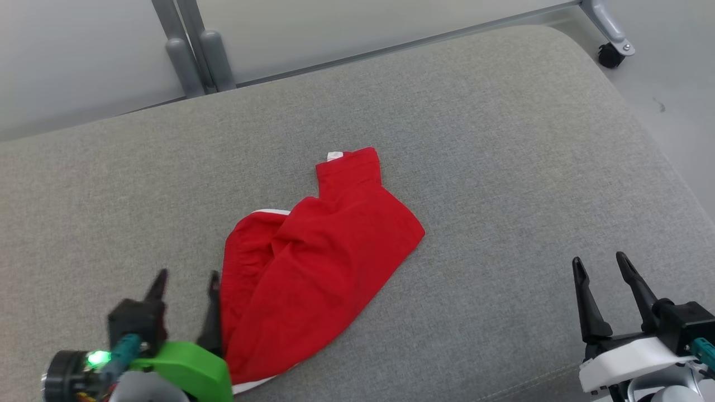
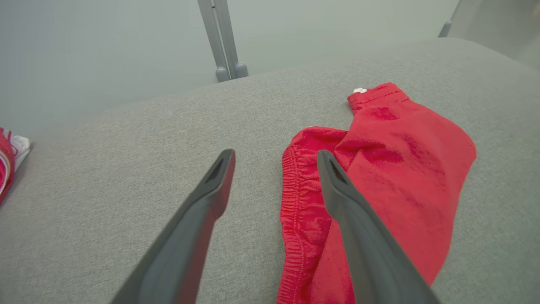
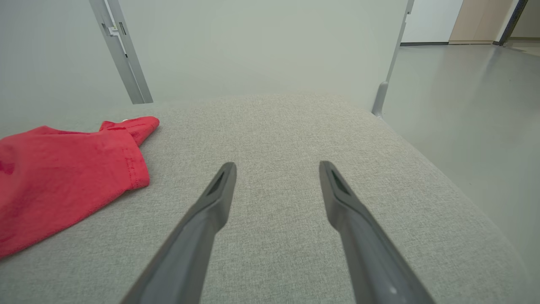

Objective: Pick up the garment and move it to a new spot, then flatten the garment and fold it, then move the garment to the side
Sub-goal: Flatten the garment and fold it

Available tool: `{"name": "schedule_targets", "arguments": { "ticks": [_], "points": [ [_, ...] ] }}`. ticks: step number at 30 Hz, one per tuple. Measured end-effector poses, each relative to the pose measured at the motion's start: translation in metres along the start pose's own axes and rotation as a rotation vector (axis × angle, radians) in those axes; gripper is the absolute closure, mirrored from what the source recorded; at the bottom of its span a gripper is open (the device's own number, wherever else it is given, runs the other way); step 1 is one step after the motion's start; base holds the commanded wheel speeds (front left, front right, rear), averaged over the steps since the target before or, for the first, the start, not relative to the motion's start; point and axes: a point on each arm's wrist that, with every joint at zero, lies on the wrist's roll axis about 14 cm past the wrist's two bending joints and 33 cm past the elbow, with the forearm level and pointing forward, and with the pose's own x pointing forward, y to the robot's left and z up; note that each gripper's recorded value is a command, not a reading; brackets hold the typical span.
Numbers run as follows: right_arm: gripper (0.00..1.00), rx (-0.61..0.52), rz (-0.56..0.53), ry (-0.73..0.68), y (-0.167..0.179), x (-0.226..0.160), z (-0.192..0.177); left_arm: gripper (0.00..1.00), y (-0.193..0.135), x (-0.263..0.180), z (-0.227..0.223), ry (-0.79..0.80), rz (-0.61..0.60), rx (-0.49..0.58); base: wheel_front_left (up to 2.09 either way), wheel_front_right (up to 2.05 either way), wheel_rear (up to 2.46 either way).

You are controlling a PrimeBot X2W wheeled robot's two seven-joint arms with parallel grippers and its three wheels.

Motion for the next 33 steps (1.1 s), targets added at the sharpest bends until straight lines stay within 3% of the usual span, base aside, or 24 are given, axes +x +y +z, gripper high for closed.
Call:
{"name": "schedule_targets", "arguments": {
  "ticks": [7, 12, 15, 20, 22, 23, 29, 33],
  "points": [
    [0.0, 0.011, 0.04, -0.009, 0.016, 0.017, 0.003, 0.0, -0.102, 0.032, -0.024, 0.101, -0.323, 0.022, 0.0, 0.0, 0.0],
    [0.0, 0.01, 0.027, -0.01, 0.013, 0.017, 0.004, 0.0, -0.135, 0.062, -0.056, 0.216, -0.352, 0.052, 0.0, 0.0, 0.0],
    [0.0, 0.007, -0.015, -0.007, 0.0, 0.01, 0.004, 0.0, -0.156, 0.068, -0.059, 0.23, -0.383, 0.013, 0.0, 0.0, 0.0],
    [0.0, 0.004, -0.058, 0.019, -0.014, -0.006, -0.003, 0.0, -0.16, 0.073, -0.073, 0.271, -0.382, 0.018, 0.0, 0.0, 0.0],
    [0.0, 0.005, -0.063, 0.017, -0.015, -0.008, -0.003, 0.61, -0.155, 0.076, -0.081, 0.29, -0.368, 0.037, 0.0, 0.0, 0.0],
    [0.0, 0.005, -0.064, 0.017, -0.015, -0.009, -0.003, 1.0, -0.154, 0.078, -0.082, 0.286, -0.363, 0.04, 0.0, 0.0, 0.0],
    [0.0, 0.007, -0.073, 0.007, -0.018, -0.011, 0.0, 1.0, -0.163, 0.078, -0.087, 0.287, -0.407, 0.03, 0.0, 0.0, 0.0],
    [0.0, 0.003, -0.074, 0.001, -0.02, -0.01, 0.002, 1.0, -0.17, 0.078, -0.067, 0.192, -0.429, -0.023, 0.0, 0.0, 0.0]
  ]
}}
